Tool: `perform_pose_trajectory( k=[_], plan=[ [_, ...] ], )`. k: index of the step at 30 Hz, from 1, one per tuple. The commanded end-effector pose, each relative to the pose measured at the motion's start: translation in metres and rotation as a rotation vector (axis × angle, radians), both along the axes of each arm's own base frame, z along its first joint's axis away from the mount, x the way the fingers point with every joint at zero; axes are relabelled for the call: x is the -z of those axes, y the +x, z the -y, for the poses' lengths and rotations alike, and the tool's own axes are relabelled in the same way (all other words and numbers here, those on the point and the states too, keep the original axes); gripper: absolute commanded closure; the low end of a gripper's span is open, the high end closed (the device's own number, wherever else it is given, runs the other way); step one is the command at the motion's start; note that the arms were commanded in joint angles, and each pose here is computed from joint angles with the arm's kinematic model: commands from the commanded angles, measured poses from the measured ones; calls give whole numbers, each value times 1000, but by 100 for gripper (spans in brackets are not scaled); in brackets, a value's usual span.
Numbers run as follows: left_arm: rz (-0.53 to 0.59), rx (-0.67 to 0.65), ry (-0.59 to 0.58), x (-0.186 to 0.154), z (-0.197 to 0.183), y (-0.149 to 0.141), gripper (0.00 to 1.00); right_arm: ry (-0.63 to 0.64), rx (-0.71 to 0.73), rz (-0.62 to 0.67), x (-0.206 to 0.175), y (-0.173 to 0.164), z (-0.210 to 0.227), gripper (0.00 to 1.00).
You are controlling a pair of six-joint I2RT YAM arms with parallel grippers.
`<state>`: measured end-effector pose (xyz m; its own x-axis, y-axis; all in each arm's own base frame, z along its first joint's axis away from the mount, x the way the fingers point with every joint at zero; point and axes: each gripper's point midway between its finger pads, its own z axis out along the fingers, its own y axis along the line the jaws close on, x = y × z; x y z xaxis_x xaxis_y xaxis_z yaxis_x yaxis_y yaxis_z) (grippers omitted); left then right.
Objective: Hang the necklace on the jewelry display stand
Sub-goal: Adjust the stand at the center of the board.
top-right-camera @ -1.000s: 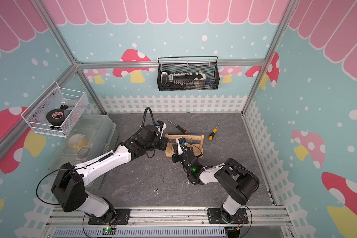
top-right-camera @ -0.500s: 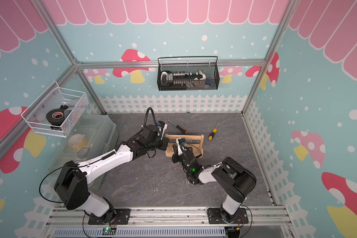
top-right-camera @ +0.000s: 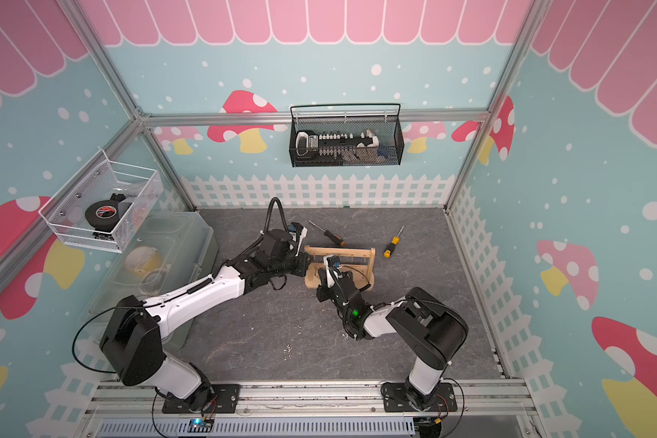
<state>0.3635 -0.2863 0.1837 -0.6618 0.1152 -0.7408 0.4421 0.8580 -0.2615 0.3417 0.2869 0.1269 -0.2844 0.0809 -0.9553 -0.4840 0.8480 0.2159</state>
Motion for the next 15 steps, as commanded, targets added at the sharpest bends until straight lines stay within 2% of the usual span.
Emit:
perform_pose_trajectory(
  k=[1, 12, 15],
  plan=[
    [26, -35, -15, -18, -8, 1, 79, 16, 11, 5, -4, 3, -2, 96],
    [-70, -137, -60, -20, -29, -16, 80, 1, 22, 7, -6, 4, -1, 94],
    [-72, -163, -42, -20, -37, -17, 80, 0, 21, 6, -7, 4, -1, 87]
  ],
)
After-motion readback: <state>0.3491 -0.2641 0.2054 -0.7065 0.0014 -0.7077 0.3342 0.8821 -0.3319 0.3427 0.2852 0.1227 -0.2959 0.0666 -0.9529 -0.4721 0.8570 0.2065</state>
